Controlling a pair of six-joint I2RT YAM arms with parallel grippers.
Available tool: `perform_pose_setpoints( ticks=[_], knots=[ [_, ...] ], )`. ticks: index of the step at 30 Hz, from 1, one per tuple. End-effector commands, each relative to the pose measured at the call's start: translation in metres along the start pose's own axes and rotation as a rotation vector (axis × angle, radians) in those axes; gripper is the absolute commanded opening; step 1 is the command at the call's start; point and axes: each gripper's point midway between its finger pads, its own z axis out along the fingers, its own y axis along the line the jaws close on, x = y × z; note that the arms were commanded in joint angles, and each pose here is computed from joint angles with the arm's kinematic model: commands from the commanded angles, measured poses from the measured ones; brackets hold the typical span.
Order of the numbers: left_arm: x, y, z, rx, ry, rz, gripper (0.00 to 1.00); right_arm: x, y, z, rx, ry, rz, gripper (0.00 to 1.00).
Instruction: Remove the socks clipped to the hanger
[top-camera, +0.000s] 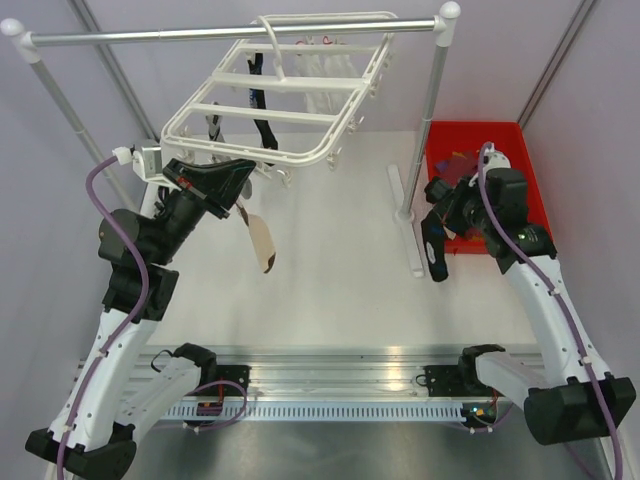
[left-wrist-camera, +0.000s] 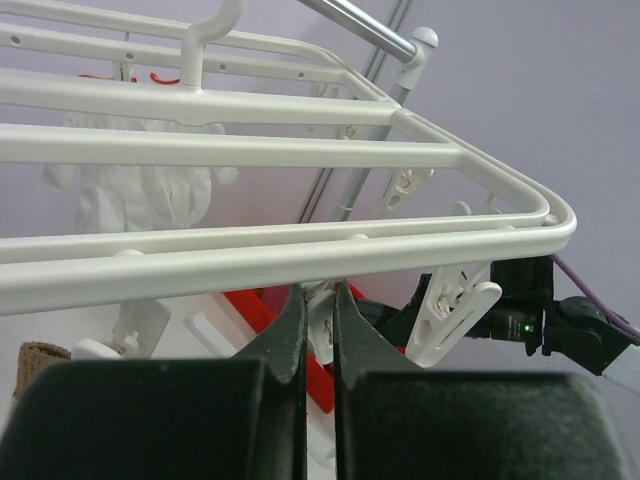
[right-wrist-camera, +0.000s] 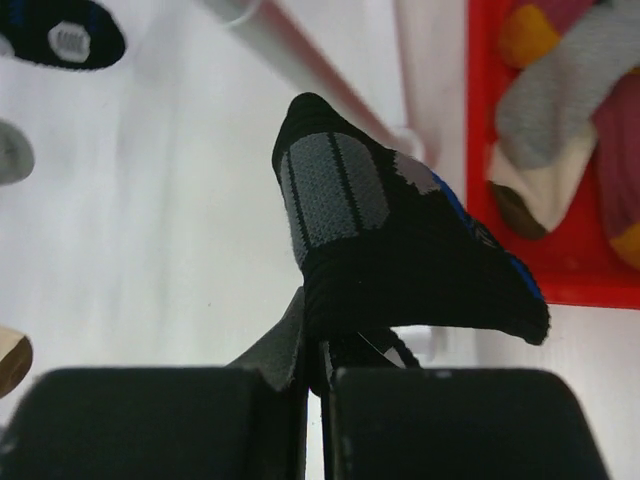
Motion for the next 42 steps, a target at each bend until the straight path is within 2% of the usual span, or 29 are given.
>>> perform_pose_setpoints(
  ticks=[1, 6, 16, 25, 26, 27, 28, 31, 34, 38, 41, 42],
  knots=[
    [-0.012, -0.002, -0.001, -0.008, -0.023, 0.044, 0.02, -0.028, -0.025, -0.011, 0.052, -0.043, 0.037, 0.01],
    [-0.008, 0.002, -0.002, -0.022, -0.012, 0.05, 0.02, -0.055, -0.06, -0.014, 0.11, -0.085, 0.13, 0.01],
    [0.001, 0.007, 0.001, -0.025, 0.011, 0.031, 0.02, -0.127, -0.094, -0.017, 0.239, -0.222, 0.202, 0.01],
    [0.001, 0.003, 0.0, -0.007, 0.02, 0.035, 0.02, -0.181, -0.119, 0.021, 0.302, -0.316, 0.236, 0.01],
    [0.002, 0.003, 0.0, -0.009, 0.023, 0.034, 0.02, -0.179, -0.128, 0.032, 0.314, -0.306, 0.241, 0.04],
    [0.002, 0.003, 0.0, -0.008, 0.025, 0.034, 0.02, -0.184, -0.133, 0.038, 0.323, -0.324, 0.237, 0.12],
    [0.003, 0.003, 0.0, -0.006, 0.029, 0.032, 0.02, -0.184, -0.137, 0.044, 0.329, -0.321, 0.239, 0.36],
    [0.004, 0.002, 0.0, -0.005, 0.033, 0.031, 0.02, -0.175, -0.152, 0.066, 0.354, -0.288, 0.235, 0.68],
    [0.006, 0.003, -0.001, -0.006, 0.036, 0.03, 0.02, -0.169, -0.146, 0.071, 0.342, -0.288, 0.193, 0.83],
    [0.006, 0.004, 0.0, -0.008, 0.038, 0.028, 0.02, -0.162, -0.114, 0.056, 0.295, -0.298, 0.126, 0.9],
    [0.006, 0.004, 0.0, -0.01, 0.037, 0.031, 0.02, -0.141, -0.064, 0.049, 0.164, -0.322, 0.056, 0.92],
    [0.006, 0.005, 0.0, -0.011, 0.036, 0.031, 0.02, -0.125, -0.026, 0.052, 0.057, -0.311, 0.016, 0.92]
  ],
)
